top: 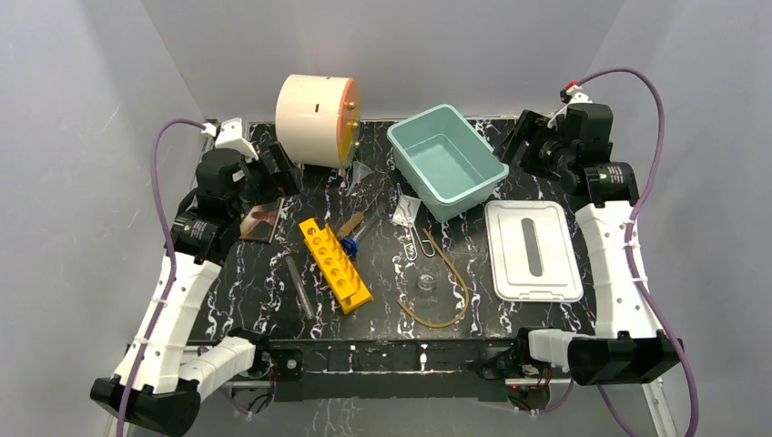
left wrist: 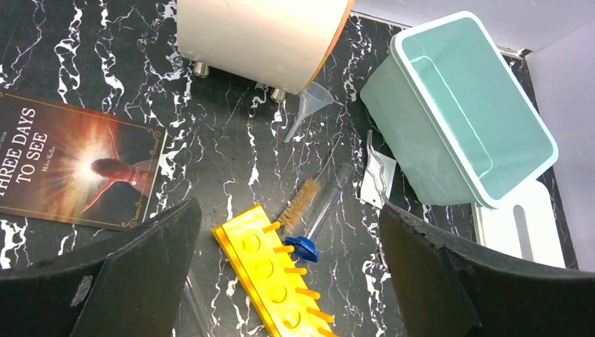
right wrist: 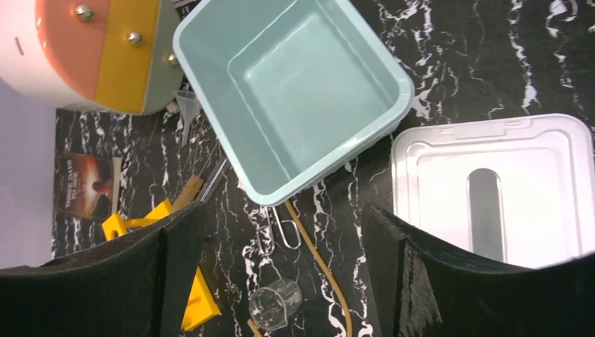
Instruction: Organize the chemistry lab equipment
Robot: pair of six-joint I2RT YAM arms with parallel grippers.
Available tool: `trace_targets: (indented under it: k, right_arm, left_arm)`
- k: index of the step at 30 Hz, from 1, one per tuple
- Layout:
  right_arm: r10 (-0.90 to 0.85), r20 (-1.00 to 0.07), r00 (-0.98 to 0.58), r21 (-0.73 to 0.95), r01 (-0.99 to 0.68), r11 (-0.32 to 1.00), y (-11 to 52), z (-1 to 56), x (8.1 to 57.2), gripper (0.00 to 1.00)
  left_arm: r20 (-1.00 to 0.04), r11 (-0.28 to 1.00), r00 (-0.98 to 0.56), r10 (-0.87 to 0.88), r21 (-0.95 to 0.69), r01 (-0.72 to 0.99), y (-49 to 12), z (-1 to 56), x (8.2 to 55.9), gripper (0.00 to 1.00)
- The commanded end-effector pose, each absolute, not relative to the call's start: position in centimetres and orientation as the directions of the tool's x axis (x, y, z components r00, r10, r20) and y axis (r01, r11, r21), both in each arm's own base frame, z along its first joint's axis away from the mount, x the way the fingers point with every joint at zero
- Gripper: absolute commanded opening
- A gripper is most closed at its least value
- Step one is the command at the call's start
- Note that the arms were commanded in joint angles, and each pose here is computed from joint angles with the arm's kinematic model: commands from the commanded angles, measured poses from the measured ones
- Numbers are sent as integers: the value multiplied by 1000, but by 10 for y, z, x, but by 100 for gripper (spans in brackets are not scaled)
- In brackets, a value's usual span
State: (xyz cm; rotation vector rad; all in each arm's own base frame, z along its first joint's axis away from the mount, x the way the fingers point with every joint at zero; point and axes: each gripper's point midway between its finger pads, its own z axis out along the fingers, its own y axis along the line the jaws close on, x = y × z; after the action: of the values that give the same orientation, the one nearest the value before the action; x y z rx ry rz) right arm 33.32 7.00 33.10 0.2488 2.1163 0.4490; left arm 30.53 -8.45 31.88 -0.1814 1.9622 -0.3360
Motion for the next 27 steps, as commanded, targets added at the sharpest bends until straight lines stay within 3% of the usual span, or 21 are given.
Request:
trace_targets:
  k: [1,9,17,21,27]
  right_arm:
    - [338,-760,-556,465,-101,880,89,342,334,89]
    - [245,-776,-582,484,-298,823,121,346,324,93]
    - [180,-774,-607,458,-340,821,162,340,323,91]
    - [137,-750,-647,454,-354,818,190,326,319,88]
    - [124,-784,-608,427,-383,819,218,332,314,86]
  left_arm:
    - [-858,939,-406,-315,-344,-1,-82,326,295,98]
    - [-776,904,-501,-383,-426,-32,-88,297,263,98]
    - [-638,879,-607,-475,-301,-371,-49,233,229,98]
    - [-578,794,-606,-546,-126,-595,-13,209,193,84]
    - [-497,756,-620,-607,-122,-643,-17,170,170,74]
